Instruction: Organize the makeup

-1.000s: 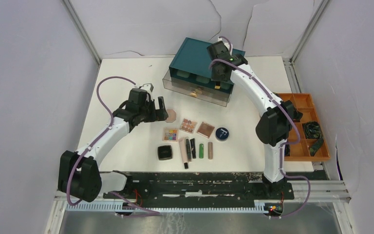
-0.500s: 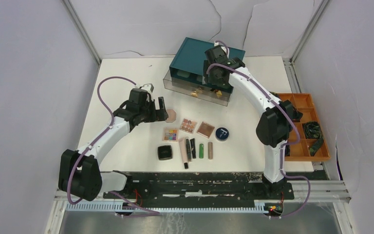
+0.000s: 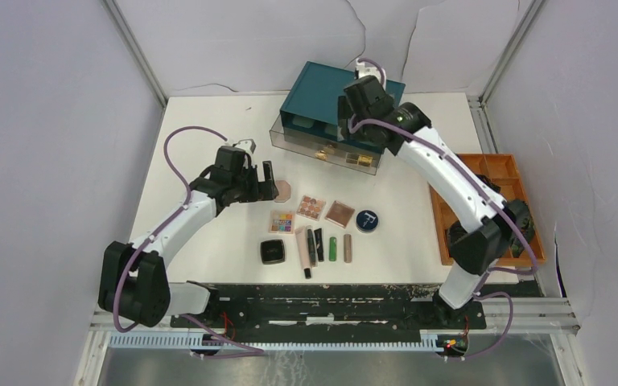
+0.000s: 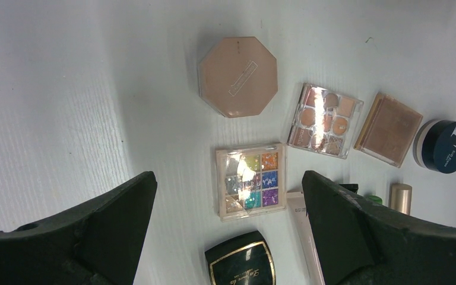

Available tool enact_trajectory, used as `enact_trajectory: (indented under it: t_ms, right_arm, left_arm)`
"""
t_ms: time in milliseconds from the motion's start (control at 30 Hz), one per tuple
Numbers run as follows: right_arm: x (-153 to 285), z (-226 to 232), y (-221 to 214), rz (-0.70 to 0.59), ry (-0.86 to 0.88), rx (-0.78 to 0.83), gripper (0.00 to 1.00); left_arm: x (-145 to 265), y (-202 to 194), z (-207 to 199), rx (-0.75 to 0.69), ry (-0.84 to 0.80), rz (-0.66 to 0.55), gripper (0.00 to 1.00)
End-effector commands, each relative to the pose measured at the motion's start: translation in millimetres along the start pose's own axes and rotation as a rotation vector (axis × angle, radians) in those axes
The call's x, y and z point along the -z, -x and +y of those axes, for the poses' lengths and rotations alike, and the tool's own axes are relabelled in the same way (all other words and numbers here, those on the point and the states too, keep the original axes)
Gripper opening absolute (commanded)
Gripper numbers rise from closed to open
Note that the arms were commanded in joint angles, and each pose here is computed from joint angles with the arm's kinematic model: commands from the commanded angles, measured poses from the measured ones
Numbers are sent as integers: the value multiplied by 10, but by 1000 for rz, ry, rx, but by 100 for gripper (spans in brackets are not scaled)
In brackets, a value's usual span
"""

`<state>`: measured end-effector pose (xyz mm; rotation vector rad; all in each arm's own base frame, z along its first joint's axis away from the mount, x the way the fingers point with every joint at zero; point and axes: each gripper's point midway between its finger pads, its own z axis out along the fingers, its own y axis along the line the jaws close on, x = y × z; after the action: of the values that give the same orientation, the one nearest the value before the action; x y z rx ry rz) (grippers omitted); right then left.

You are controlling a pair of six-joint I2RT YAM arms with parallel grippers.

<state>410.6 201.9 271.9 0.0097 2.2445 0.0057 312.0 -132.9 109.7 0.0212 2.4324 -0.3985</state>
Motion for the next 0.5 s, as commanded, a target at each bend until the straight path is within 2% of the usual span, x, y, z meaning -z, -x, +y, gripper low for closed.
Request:
enact_trajectory:
  t_ms: [0, 100, 233, 367, 467]
  right_arm:
    - [580, 243, -401, 23, 61, 132, 83]
    - [700, 419, -1083, 132, 98, 175, 81]
    - [720, 475, -1992, 299, 159, 144, 73]
    - [684, 393, -2564, 393, 177, 174, 72]
    - [620, 378, -2754, 422, 180, 195, 72]
  left_arm:
    - [0, 132, -46, -43, -24, -43, 100]
    - [-3, 123, -57, -42, -31, -41, 100]
    - [-3, 101, -48, -44, -30, -36, 100]
    - [-17, 70, -26, -48, -24, -28, 100]
    - [-33, 65, -36, -47, -26, -22, 100]
